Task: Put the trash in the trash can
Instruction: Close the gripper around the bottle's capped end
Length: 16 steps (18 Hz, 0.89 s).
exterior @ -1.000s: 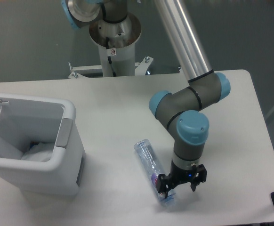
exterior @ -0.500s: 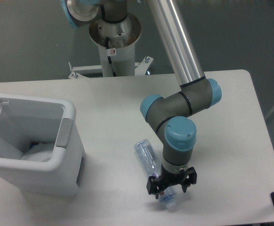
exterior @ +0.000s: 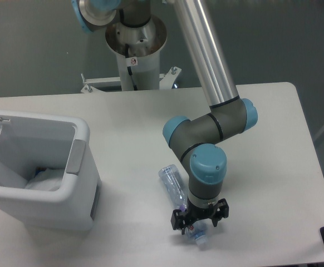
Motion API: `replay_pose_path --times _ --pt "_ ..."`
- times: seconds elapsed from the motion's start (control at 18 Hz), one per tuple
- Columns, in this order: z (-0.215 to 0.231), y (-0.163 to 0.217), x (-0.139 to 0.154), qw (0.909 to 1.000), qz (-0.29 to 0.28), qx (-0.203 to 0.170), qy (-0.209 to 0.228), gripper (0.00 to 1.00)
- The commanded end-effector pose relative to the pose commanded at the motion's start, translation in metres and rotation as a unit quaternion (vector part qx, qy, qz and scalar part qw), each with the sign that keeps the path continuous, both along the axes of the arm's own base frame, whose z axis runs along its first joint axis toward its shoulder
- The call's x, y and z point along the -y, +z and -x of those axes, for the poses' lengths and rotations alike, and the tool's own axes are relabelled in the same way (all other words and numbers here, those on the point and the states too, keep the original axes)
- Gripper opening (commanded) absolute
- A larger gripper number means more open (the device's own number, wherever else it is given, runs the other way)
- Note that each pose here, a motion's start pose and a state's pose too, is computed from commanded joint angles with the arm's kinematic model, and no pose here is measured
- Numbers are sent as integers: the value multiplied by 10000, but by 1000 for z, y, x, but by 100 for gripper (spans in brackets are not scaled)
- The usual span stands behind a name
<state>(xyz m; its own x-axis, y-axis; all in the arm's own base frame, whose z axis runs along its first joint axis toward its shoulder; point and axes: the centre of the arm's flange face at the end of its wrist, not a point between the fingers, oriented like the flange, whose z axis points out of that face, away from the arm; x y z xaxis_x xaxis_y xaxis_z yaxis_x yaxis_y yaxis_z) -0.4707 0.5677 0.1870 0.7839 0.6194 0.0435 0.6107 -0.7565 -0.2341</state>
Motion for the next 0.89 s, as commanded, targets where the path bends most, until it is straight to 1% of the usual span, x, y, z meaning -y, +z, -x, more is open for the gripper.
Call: replay_pose_path --times 0.06,0.17,0.28,0.5,0.89 --pt "-4 -1 -3 10000 11 1 -36 78" --pt "-5 -1 -4 10000 5 6 -46 73" --pt "-5 -1 -4 10000 5 6 -46 73" --pt "-5 -1 -4 10000 5 6 -46 69" --pt "-7 -1 -3 10000 12 16 -78 69"
